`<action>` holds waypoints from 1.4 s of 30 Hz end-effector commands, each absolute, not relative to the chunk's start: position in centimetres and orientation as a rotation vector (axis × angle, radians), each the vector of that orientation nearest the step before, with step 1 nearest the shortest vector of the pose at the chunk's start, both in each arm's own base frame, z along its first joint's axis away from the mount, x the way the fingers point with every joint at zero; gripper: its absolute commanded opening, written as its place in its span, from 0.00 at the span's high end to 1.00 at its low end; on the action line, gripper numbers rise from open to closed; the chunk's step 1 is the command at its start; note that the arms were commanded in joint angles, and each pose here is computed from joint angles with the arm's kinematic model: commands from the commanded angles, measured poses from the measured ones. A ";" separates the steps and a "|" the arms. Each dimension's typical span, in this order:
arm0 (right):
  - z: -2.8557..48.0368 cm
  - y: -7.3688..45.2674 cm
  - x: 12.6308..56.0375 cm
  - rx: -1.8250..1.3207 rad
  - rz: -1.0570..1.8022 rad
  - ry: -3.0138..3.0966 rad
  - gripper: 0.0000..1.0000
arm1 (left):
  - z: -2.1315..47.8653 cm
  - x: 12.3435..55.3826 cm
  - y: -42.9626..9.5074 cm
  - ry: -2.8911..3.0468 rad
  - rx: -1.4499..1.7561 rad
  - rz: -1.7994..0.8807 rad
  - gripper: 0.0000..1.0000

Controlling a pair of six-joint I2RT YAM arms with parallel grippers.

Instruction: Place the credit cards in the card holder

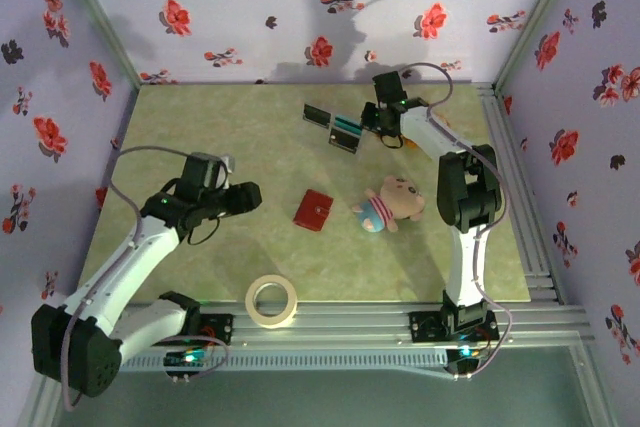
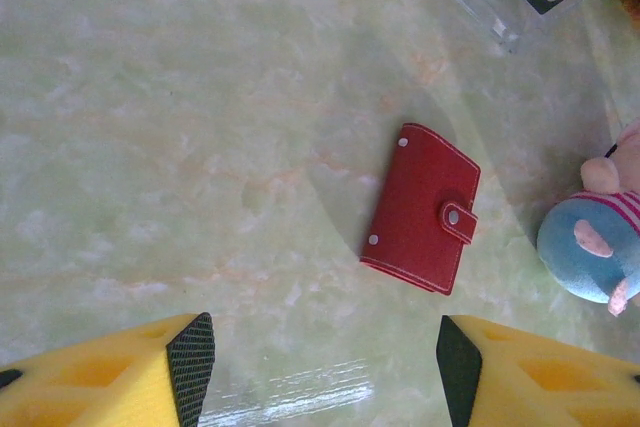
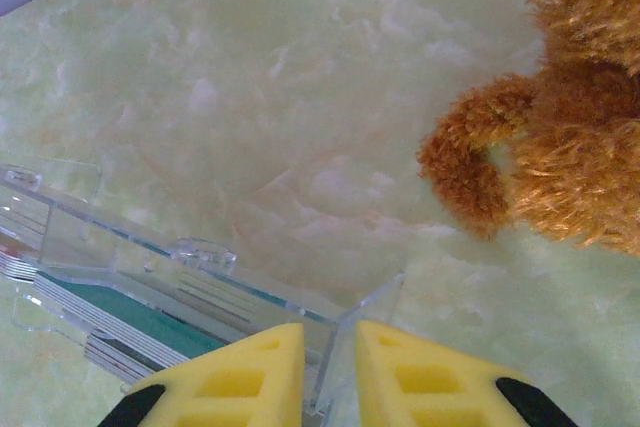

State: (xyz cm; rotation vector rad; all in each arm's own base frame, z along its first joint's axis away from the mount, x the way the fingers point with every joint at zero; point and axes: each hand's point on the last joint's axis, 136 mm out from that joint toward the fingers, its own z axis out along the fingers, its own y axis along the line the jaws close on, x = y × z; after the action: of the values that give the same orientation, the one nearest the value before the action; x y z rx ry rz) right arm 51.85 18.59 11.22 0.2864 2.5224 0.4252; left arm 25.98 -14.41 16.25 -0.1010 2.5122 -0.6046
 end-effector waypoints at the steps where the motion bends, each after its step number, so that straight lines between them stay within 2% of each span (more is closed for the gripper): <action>1: 8.8 18.1 51.0 0.258 0.334 2.601 0.82 | 16.0 25.5 -14.0 2.519 -0.121 -0.603 0.36; 12: 8.9 19.8 50.4 0.127 0.375 2.668 0.85 | 15.4 24.5 -13.6 2.528 -0.165 -0.621 0.36; 18: 8.8 21.4 49.4 -0.043 0.381 2.710 0.95 | 14.2 23.8 -13.9 2.541 -0.195 -0.666 0.36; 25: 9.5 23.3 48.4 -0.252 0.263 2.720 0.94 | 14.1 23.8 -14.1 2.540 -0.186 -0.680 0.36; 32: 9.5 25.3 48.0 -0.254 0.325 2.716 0.92 | 13.4 24.1 -14.6 2.554 -0.197 -0.705 0.36; 34: 9.6 25.7 47.8 -0.252 0.352 2.715 0.90 | 13.2 24.1 -15.0 2.560 -0.182 -0.722 0.36; 37: 10.8 26.4 47.3 -0.263 0.393 2.692 0.79 | 13.1 23.8 -15.4 2.585 -0.171 -0.747 0.37; 42: 13.3 24.9 46.1 -0.194 0.405 2.623 0.67 | 13.8 24.2 -17.6 2.572 -0.123 -0.812 0.37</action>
State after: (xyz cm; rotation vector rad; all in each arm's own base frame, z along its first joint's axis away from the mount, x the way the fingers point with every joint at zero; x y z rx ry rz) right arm 47.99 25.14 11.15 -0.2150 2.6407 0.3649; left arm 23.88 -15.97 13.10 -0.1509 2.5867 -0.7414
